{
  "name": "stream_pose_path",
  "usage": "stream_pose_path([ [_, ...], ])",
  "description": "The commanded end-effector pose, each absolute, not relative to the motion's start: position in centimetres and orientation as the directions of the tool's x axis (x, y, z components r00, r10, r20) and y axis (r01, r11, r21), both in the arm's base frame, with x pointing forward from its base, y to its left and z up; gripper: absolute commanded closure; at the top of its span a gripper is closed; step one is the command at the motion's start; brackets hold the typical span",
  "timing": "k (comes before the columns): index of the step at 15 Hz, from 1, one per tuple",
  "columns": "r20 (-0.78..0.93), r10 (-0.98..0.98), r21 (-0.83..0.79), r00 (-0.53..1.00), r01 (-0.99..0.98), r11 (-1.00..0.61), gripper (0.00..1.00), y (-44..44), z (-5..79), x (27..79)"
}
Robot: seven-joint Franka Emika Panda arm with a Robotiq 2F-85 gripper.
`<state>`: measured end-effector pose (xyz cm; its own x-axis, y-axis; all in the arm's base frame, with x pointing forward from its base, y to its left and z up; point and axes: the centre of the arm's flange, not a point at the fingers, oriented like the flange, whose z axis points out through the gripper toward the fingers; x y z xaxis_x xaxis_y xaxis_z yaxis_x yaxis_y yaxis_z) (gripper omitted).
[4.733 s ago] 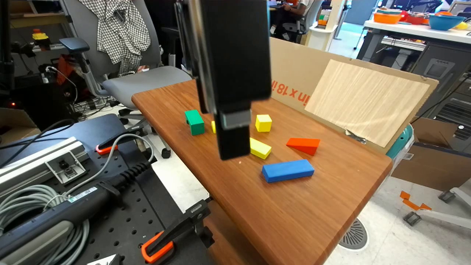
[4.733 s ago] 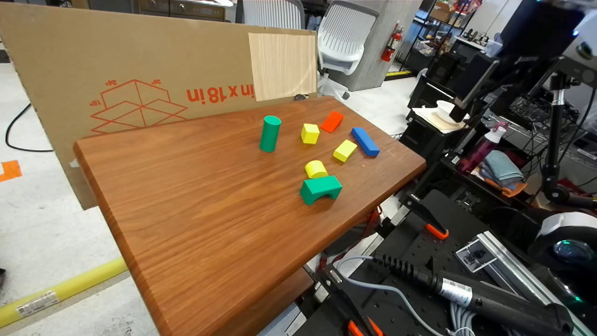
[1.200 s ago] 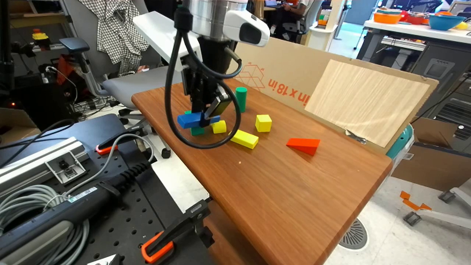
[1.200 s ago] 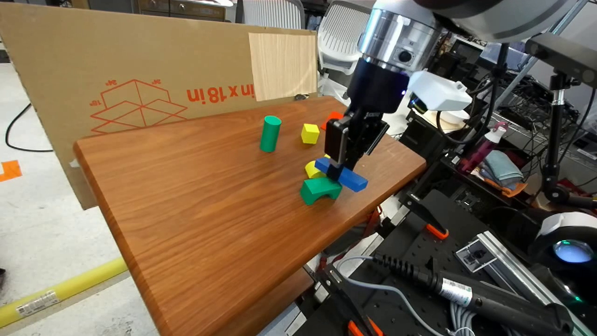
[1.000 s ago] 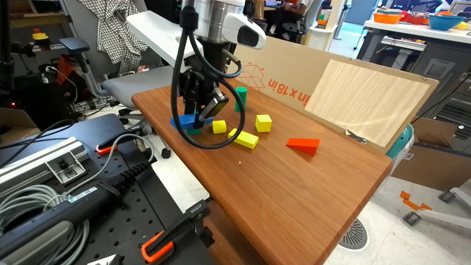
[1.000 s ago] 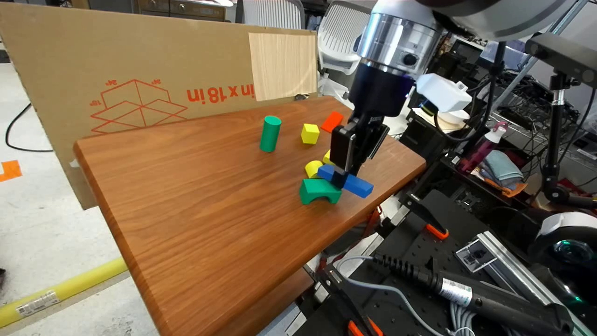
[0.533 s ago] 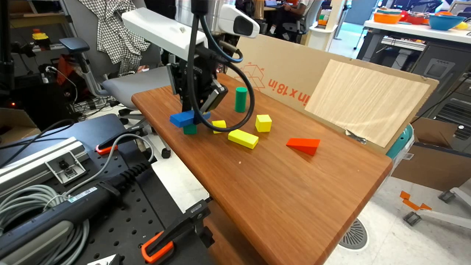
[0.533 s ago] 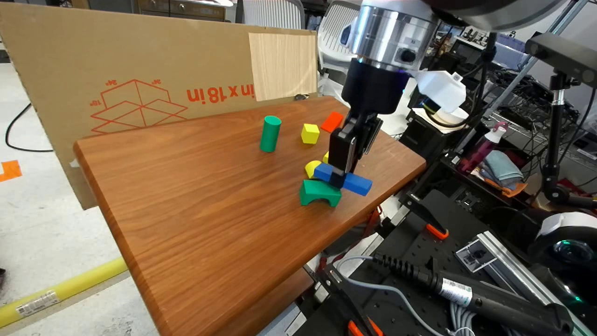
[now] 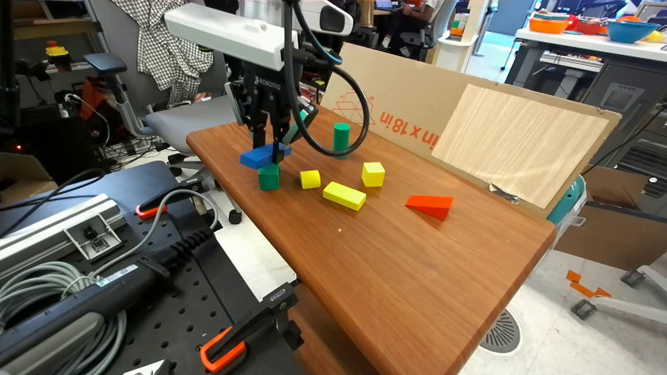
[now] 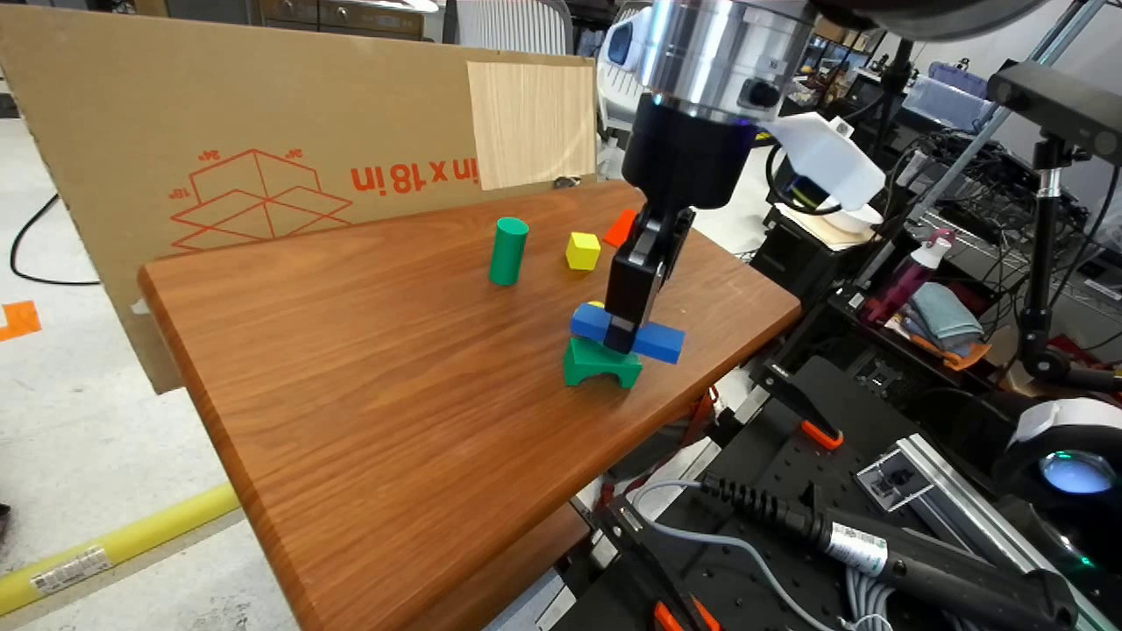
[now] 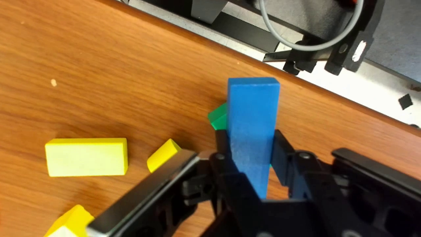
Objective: Pick up the rectangular blue block and put it on top of the green block to the left.
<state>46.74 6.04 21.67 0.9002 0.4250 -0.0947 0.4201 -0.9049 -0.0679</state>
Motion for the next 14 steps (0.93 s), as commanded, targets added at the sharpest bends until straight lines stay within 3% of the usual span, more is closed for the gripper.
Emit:
stream_pose_path([
  [1,-0.057,0.521,-0.087,0.852,0.516,-0.852,0.91,6.5,21.6,46.3],
  [9,-0.078,0.769,-0.106,0.635,0.762,-0.639,0.91,6.9,20.0,45.6],
  [10,-0.083,0.802,-0.090,0.591,0.797,-0.597,0.84,6.8,20.1,45.6],
  [12,-0.095,0.849,-0.066,0.520,0.848,-0.526,0.91,6.8,20.3,45.7],
  [14,-0.107,0.880,-0.049,0.463,0.882,-0.469,0.91,6.7,20.4,45.7],
])
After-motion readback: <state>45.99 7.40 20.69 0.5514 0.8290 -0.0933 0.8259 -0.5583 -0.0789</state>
